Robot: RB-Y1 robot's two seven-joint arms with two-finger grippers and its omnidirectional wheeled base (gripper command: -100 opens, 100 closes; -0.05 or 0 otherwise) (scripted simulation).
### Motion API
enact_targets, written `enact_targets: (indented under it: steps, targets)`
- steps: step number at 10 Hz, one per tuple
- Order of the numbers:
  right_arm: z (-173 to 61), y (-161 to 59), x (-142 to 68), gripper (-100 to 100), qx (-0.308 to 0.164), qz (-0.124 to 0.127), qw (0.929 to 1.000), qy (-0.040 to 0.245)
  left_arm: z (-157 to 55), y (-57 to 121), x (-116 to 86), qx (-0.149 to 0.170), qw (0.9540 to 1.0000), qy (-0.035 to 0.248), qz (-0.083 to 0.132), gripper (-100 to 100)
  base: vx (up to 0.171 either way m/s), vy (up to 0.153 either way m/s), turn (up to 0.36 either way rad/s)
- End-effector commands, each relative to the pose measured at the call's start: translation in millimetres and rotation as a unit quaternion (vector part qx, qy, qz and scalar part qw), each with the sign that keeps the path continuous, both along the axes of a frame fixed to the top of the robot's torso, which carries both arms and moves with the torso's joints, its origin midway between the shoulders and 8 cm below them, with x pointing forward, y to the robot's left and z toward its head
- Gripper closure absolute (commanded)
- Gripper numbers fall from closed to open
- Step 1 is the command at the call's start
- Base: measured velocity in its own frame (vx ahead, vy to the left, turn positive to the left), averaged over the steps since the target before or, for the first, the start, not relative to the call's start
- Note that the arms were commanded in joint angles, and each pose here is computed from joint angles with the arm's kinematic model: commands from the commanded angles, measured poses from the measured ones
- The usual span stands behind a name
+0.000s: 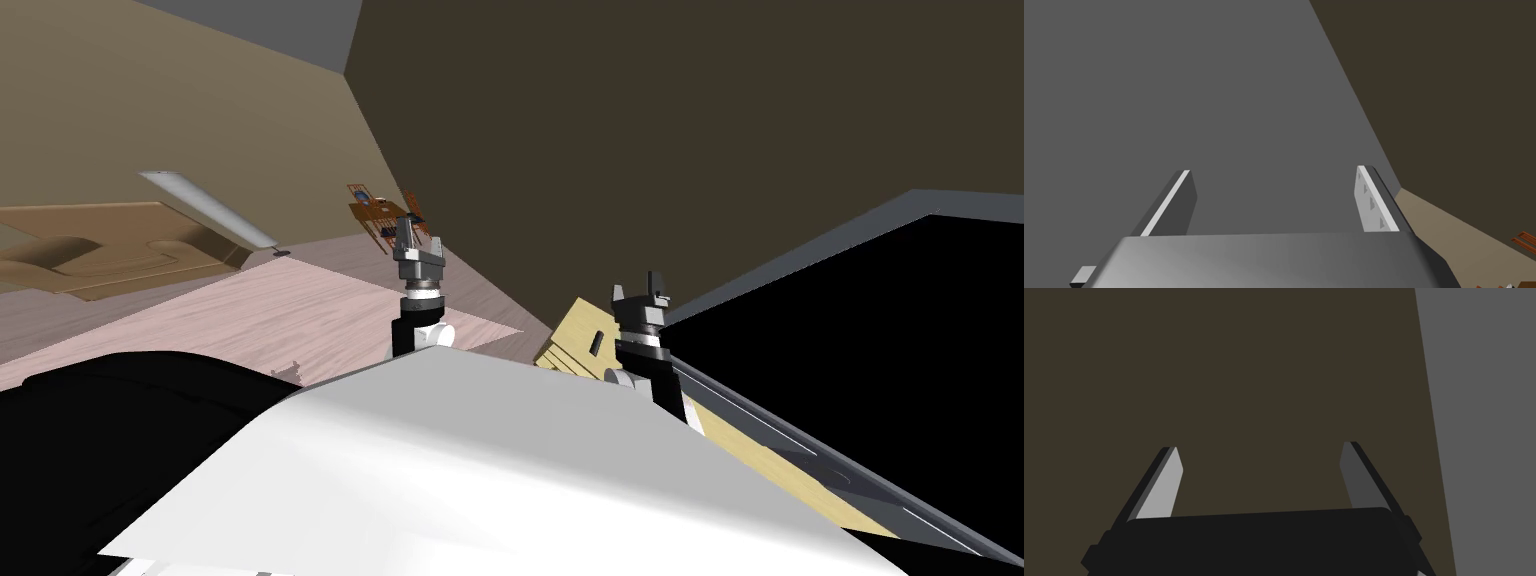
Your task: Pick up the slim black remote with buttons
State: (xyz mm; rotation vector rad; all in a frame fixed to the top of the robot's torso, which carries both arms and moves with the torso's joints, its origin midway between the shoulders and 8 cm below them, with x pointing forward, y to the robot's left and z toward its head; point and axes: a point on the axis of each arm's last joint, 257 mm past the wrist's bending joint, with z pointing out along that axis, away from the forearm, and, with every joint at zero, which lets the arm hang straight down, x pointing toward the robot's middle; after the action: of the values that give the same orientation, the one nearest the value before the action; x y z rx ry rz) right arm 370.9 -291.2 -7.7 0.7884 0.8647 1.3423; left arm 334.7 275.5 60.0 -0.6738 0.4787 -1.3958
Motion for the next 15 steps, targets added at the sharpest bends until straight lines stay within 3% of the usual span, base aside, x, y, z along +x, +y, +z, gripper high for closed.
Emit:
enact_targets:
  steps: [1,2,3,4,8,11,13,14,15]
  targets:
    - [-9.8,-6.7,6.2,-100,0.007,-0.001,0.9997,0.024,0.0,0.0,0.0,0.0,1.0,0.0,0.0,0,0.068,0.059,0.023]
    - [-10.2,-6.8,6.4,-100,0.007,-0.001,0.9997,0.025,0.0,0.0,0.0,0.0,1.0,0.0,0.0,0,0.028,0.019,-0.008]
    - [-24.6,-15.7,13.4,-100,0.017,-0.003,0.9986,0.05,0.0,0.0,0.0,0.0,1.0,0.0,0.0,0,0.044,0.032,0.065]
    - [-26.9,-16.4,14.3,-100,0.018,-0.004,0.9983,0.055,0.0,0.0,0.0,0.0,1.0,0.0,0.0,0,0.045,0.031,0.033]
    - [-65.7,-41.0,28.3,-100,0.046,-0.016,0.9916,0.12,0.0,0.0,0.0,0.0,1.0,0.0,0.0,0,0.067,0.041,0.038]
    - [-103.4,-70.2,36.8,-100,0.082,-0.034,0.9803,0.176,0.0,0.0,0.0,0.0,1.0,0.0,0.0,0,0.087,0.041,0.026]
    - [-111.3,-72.6,37.4,-100,0.084,-0.038,0.9775,0.19,0.0,0.0,0.0,0.0,1.0,0.0,0.0,0,0.048,0.02,0.007]
    - [-130.7,-89.4,39.3,-100,0.105,-0.049,0.9698,0.215,0.0,0.0,0.0,0.0,1.0,0.0,0.0,0,0.047,0.026,0.016]
    - [-136.3,-90.8,39.3,-100,0.106,-0.052,0.9671,0.225,0.0,0.0,0.0,0.0,1.0,0.0,0.0,0,0.063,0.025,0.008]
